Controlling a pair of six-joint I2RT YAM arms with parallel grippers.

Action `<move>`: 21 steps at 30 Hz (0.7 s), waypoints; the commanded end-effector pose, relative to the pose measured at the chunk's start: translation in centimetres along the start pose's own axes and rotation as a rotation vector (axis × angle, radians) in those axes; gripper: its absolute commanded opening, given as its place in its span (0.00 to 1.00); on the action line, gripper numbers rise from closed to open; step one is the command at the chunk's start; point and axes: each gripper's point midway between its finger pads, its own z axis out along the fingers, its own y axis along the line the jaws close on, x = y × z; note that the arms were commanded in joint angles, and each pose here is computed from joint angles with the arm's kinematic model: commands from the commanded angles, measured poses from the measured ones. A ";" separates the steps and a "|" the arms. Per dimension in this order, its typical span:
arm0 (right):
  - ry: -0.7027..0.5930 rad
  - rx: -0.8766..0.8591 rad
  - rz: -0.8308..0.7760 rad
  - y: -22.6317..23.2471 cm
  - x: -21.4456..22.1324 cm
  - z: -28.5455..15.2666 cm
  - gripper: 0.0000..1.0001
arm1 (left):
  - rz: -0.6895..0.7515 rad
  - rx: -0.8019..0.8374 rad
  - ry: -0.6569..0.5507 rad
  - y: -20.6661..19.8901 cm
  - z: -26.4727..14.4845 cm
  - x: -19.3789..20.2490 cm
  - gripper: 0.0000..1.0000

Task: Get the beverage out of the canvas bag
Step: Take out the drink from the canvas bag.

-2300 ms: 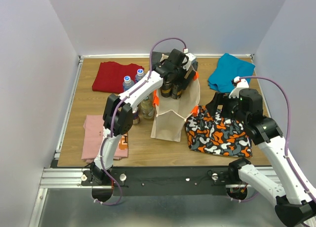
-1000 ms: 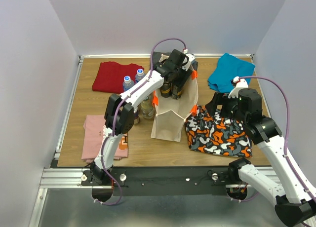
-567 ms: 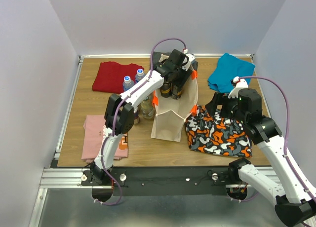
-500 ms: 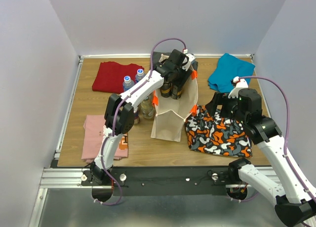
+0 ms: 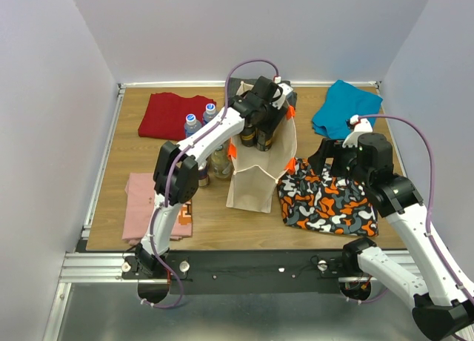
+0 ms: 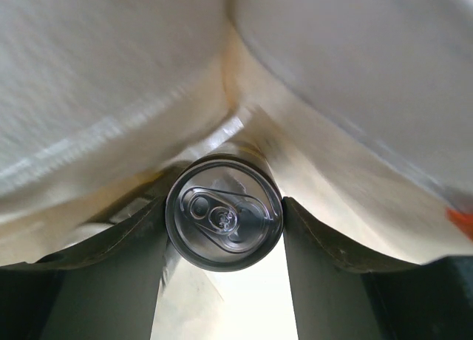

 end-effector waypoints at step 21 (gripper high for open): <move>-0.036 -0.002 0.002 0.0 -0.4 -0.1 0.99 | 0.020 -0.033 -0.129 -1.1 -5.7 -4.2 0.00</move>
